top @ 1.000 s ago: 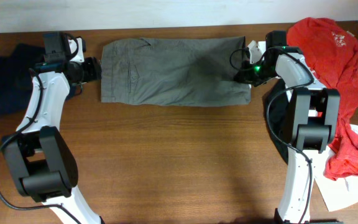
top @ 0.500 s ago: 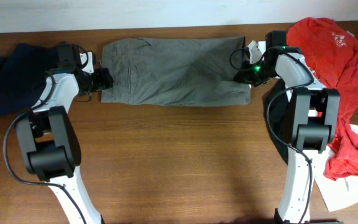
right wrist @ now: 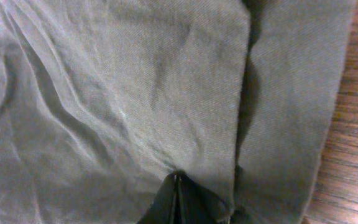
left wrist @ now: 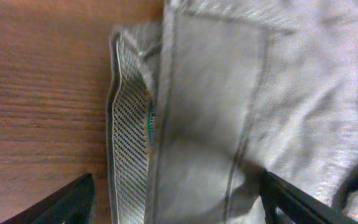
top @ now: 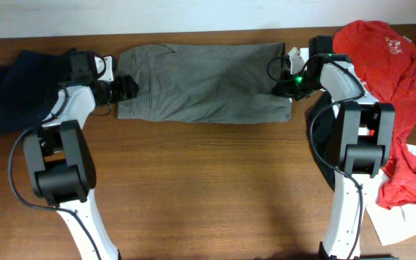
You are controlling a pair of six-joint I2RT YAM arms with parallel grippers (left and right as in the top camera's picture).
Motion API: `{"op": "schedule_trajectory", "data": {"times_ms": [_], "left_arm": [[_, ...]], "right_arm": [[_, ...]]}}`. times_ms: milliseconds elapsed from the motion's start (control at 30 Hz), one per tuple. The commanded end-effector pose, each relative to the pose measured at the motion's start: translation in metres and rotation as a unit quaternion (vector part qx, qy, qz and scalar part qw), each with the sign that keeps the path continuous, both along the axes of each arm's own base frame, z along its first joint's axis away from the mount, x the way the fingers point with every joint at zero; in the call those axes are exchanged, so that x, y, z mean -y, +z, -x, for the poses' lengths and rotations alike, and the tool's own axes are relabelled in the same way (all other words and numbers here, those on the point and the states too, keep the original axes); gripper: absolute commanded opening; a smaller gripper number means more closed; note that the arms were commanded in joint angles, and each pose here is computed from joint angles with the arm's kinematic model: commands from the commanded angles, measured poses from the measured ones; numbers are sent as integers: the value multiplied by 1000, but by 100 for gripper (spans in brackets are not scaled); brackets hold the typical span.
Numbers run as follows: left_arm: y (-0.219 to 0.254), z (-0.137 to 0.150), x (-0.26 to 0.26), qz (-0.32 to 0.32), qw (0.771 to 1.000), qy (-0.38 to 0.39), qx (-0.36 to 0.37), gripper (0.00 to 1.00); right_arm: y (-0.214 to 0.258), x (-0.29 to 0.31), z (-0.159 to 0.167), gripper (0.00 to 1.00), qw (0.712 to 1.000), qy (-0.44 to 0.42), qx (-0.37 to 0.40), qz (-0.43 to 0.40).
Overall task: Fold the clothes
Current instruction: 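Grasp the left and right ends of the folded shorts, then fold the left end over toward the right gripper with the left gripper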
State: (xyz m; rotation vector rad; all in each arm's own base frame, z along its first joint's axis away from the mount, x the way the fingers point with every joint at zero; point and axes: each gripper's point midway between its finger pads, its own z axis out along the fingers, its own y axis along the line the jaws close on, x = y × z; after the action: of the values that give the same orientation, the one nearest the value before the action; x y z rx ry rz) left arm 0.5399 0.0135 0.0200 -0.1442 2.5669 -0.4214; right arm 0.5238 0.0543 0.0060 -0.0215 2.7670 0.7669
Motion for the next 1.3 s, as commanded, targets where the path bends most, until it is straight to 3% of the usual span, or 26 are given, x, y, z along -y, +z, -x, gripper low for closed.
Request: {"op": "schedule_trajectory", "data": {"times_ms": [0,300,367,433,500,533,567,867,1267], "left_arm": [[-37,3,-1,8,1000,0,-25,84],[-47,-3,22,47,998,-31,-10,81],[-46,-2,30,54,998,-41,-10,69],[-48,1,37,51,998,-46,-17,48],[-52,3,33,33,998,-37,-27,15],[-54,5,29,26,999,-31,-33,4],[-54,6,26,27,999,-28,-36,1],[-26,20,-24,40,997,24,-69,1],[108,39,-48,-19,998,55,3,1]], "right_arm": [[-21,3,7,4,1000,-2,-27,14],[-21,4,7,4,1000,-3,-25,18],[-21,4,6,4,1000,-3,-24,18],[-21,4,6,4,1000,-3,-24,18],[-21,4,7,4,1000,-3,-26,17],[-21,4,7,4,999,-3,-27,18],[-21,4,8,4,999,-3,-28,18],[-23,3,17,4,999,-2,-49,16],[-25,-10,45,4,995,26,-99,11]]}}
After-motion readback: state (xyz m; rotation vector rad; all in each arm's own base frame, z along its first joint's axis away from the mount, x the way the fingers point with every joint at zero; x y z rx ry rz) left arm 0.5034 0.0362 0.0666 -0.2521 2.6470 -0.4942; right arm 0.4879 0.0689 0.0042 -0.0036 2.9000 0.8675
